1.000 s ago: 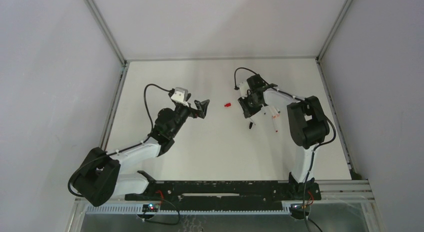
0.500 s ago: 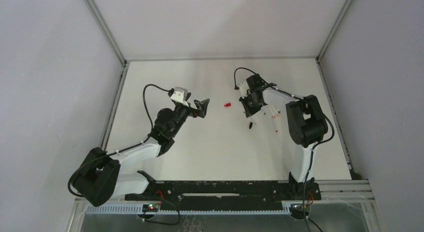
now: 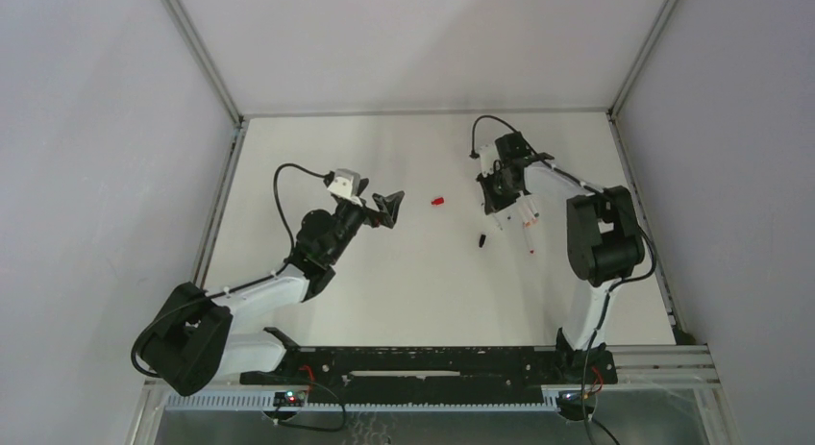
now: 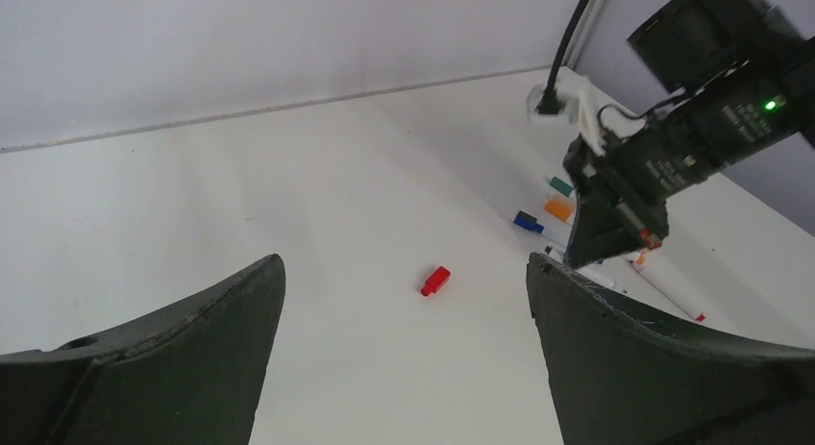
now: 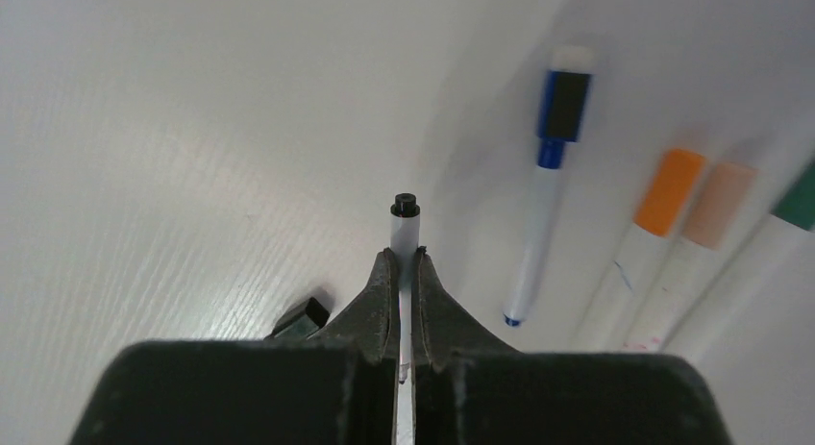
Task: Insert the pens into the pen caps
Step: Pick up the pen from the center of the board.
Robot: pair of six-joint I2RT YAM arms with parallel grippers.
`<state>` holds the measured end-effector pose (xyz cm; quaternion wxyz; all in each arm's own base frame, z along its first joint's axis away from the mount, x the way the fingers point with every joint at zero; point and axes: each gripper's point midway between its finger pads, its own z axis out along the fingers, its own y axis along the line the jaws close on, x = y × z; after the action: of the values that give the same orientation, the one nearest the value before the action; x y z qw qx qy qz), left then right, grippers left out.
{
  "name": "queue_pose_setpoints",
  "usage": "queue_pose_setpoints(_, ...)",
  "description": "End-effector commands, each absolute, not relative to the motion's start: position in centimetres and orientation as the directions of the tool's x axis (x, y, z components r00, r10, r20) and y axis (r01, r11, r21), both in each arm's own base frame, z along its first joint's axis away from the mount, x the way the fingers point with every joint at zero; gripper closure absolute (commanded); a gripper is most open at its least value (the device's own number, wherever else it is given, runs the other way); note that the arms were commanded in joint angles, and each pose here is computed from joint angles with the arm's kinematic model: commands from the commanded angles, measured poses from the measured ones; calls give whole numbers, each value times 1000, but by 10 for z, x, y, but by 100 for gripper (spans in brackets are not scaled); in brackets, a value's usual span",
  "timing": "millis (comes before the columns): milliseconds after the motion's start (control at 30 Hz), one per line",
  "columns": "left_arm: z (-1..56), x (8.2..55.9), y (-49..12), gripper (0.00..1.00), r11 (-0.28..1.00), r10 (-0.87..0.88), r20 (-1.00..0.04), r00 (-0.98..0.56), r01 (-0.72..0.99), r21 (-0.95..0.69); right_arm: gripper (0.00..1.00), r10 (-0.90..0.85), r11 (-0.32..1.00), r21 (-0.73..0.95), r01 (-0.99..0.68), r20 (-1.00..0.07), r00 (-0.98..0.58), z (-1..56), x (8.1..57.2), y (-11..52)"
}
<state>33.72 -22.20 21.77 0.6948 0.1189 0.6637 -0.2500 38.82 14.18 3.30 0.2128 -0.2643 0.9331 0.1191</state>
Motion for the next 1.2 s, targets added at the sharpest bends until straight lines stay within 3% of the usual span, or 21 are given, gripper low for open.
queue_pose_setpoints(0,219,334,-222,0,833,-232,-973,8,518,-194,100,-382,830,141,-540,-561,-734,80,395,142)
queue_pose_setpoints(167,222,323,-231,0,786,-268,-963,4,579,-217,100,-340,773,257,-581,-605,-720,109,382,145)
queue_pose_setpoints(300,225,306,-247,0,689,-330,-941,-69,664,-291,100,-286,642,409,-649,-657,-697,151,354,161)
queue_pose_setpoints(433,240,282,-265,1,514,-459,-864,-206,732,-448,100,-197,497,532,-685,-700,-686,191,329,177)
queue_pose_setpoints(667,287,240,-280,9,144,-657,-628,-417,749,-647,100,-82,192,658,-728,-729,-680,251,284,203)
queue_pose_setpoints(933,299,223,-309,17,102,-710,-550,-439,709,-697,100,-78,80,660,-747,-743,-665,274,257,219)
queue_pose_setpoints(1167,287,236,-327,32,145,-723,-538,-434,665,-732,100,-110,46,659,-750,-743,-660,274,247,233)
